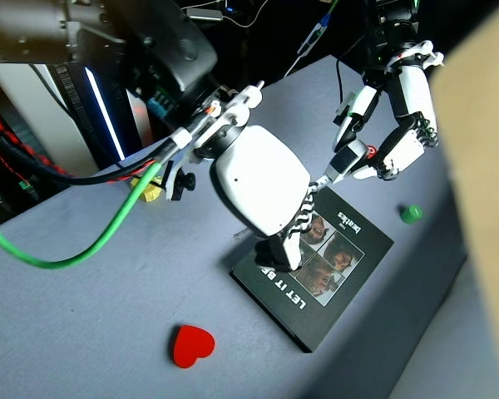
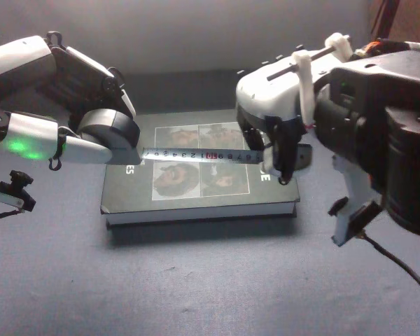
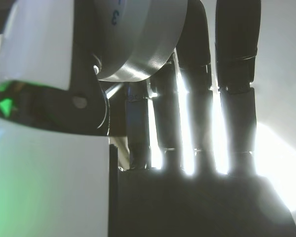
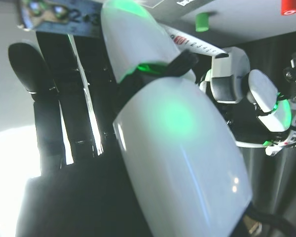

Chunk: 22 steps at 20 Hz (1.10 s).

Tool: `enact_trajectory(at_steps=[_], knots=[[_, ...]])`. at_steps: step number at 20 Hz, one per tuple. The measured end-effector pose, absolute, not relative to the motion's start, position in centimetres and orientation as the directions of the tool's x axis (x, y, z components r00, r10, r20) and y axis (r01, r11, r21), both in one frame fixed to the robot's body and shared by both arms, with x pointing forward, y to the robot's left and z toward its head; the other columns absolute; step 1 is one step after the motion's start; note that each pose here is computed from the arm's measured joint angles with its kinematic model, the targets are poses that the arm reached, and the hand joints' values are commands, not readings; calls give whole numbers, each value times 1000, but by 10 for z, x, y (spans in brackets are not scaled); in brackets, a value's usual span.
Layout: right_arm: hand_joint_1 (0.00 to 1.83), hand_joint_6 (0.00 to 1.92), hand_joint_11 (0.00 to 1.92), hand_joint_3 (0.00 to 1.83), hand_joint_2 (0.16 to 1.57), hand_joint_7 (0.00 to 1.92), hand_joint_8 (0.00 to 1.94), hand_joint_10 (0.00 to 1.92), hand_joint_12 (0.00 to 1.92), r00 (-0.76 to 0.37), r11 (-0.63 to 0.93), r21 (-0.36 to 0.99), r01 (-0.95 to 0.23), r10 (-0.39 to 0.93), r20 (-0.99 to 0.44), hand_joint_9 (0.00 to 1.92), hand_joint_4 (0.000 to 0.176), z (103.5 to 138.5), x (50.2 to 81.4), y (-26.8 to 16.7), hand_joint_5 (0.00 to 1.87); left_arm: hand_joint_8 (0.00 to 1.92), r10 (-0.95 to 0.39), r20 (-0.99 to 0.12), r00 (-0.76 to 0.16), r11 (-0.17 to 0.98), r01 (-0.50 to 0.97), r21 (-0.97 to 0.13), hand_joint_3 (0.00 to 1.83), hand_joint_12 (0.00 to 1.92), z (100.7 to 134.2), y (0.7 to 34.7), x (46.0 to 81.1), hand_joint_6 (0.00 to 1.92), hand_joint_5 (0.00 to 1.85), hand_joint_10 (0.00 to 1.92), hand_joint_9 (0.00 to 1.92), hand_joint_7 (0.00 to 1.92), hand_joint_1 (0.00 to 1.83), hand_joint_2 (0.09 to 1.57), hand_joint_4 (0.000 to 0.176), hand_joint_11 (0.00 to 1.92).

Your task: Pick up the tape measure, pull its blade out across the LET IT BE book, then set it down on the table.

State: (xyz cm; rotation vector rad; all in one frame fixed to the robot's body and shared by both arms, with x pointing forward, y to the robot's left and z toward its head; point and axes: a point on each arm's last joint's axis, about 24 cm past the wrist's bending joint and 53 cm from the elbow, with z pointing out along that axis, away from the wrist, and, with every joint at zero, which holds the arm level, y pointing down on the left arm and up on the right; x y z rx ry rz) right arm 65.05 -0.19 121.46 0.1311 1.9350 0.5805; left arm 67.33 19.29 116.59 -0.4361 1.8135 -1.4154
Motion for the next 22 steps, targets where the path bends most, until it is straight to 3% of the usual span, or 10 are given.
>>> enact_trajectory(at_steps=[4,5,7,8,11,15,16,18,21,22], knots=[[1205,1242,588,1,1202,929,1238,1077,1520,-429,878,452,-158,351,-832,752,0,1213,655,-17,714,661,-681,-359,-638,316,187,-930,0,799,1166,192,674,681,1026,997,1105,1164,1396,1046,0,1140],[1315,1243,592,2,1209,898,1213,1427,1519,-428,877,453,-160,352,-833,720,0,1214,656,-19,679,660,-682,-357,-639,314,185,-931,0,799,1165,191,674,681,1027,997,1105,1164,1397,1046,0,1142],[1340,1258,589,0,1217,882,1221,1524,1526,-428,876,452,-167,348,-834,704,0,1215,656,-21,661,644,-682,-354,-639,311,185,-932,0,794,1166,191,673,662,1043,981,1113,1172,1397,1042,0,1146],[1342,1254,586,0,1214,885,1214,1522,1529,-426,877,448,-174,343,-837,705,0,1215,657,-23,674,643,-683,-353,-639,309,185,-933,0,792,1166,191,673,657,1049,975,1115,1173,1397,1040,0,1146],[1206,1220,592,0,1193,943,1209,1098,1500,-427,874,448,-186,339,-838,761,0,1216,655,-25,741,630,-683,-352,-640,304,189,-934,0,785,1167,191,673,615,1073,969,1122,1180,1398,1036,0,1148],[1201,1231,588,1,1196,932,1222,1079,1502,-426,870,451,-198,338,-839,772,0,1218,656,-30,733,653,-683,-348,-643,295,193,-936,0,784,1169,189,672,555,1097,985,1114,1172,1398,1036,0,1149],[1316,1226,585,0,1203,898,1197,1415,1513,-424,871,448,-201,335,-841,742,0,1219,657,-32,704,649,-683,-347,-643,294,193,-936,0,784,1169,189,672,558,1096,982,1113,1176,1399,1036,0,1149],[1341,1240,593,0,1212,881,1219,1521,1538,-421,871,447,-203,334,-843,711,0,1220,658,-36,681,656,-684,-345,-642,292,192,-937,0,786,1169,189,672,553,1093,977,1111,1176,1398,1037,0,1152],[1344,1226,602,0,1210,892,1220,1510,1520,-414,872,443,-207,332,-847,714,0,1221,660,-44,684,672,-687,-342,-641,288,191,-938,0,784,1170,190,673,560,1079,988,1111,1165,1398,1040,0,1166],[1240,1211,626,0,1196,936,1222,1231,1506,-412,873,441,-208,330,-849,751,0,1222,661,-47,726,692,-687,-341,-641,288,191,-938,0,778,1170,190,673,599,1047,1000,1104,1155,1397,1047,0,1172]])
